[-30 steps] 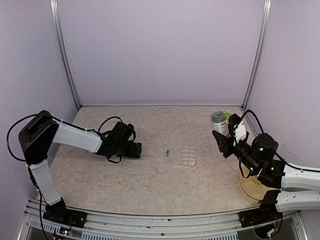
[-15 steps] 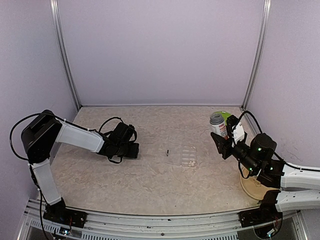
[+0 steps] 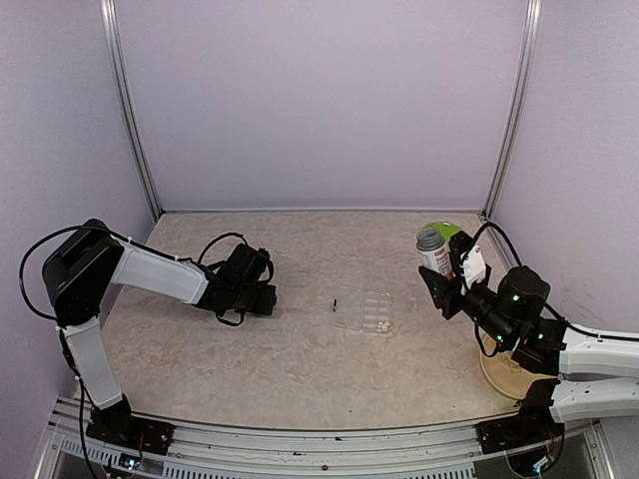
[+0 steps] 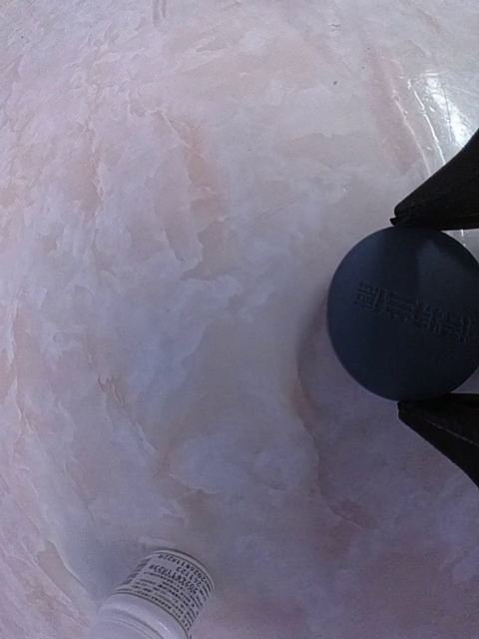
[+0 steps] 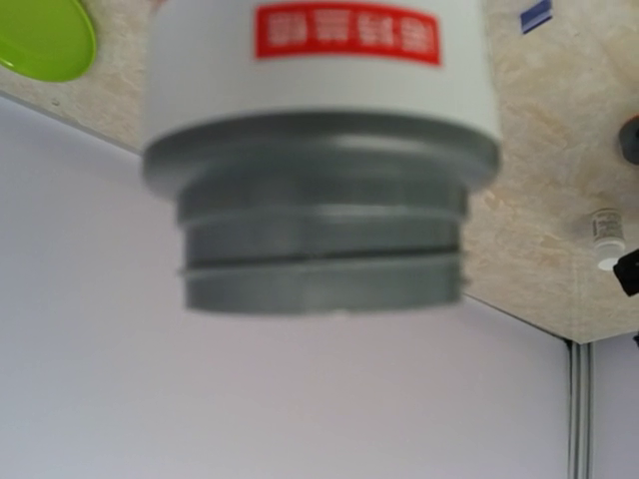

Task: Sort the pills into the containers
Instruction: Pick up the lid of the pill bottle from the center of the board.

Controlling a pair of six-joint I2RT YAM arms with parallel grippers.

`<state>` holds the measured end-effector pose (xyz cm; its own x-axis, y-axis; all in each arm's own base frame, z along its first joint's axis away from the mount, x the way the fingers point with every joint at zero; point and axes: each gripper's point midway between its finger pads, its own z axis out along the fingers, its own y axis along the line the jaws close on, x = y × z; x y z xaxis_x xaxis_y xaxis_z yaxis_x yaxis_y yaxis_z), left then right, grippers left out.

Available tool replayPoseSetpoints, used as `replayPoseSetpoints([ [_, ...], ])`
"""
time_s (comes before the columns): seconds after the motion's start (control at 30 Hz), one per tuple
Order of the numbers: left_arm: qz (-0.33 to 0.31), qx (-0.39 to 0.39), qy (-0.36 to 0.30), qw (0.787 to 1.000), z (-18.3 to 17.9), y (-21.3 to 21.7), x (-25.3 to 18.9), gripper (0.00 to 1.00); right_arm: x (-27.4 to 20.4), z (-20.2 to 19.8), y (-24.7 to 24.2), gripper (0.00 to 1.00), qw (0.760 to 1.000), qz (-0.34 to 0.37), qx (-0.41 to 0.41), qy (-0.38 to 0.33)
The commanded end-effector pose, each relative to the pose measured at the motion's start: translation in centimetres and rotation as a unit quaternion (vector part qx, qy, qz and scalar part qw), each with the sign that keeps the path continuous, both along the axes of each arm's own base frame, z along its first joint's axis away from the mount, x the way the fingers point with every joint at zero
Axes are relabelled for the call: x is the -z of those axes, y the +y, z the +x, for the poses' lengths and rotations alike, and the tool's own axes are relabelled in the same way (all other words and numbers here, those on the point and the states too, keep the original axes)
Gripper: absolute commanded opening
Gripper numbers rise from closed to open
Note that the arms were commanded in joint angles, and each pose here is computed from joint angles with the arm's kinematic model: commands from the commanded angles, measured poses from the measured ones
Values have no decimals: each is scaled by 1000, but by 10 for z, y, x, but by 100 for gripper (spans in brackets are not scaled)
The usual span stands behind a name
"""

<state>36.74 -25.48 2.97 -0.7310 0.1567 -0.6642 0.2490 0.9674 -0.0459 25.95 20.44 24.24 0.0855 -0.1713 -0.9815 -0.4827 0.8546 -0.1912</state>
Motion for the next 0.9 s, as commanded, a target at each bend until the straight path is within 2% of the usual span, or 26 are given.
replayPoseSetpoints([
  [0.0,-14,5,-7,1000,6,-5,-12,44,-15,-2,6,20,1000,18,-13,-12],
  [0.2,-65,29,-29,997,3,-18,-41,44,-12,-5,13,20,999,15,-34,-10],
  [0.43,-133,97,-66,984,-9,-43,-89,44,-7,-13,31,20,996,3,-88,-6],
  [0.67,-208,169,-100,958,-33,-73,-144,44,-5,-23,47,19,990,-1,-139,-3],
  [0.87,-268,248,-123,923,-64,-106,-191,44,-2,-30,64,19,983,-2,-184,7],
])
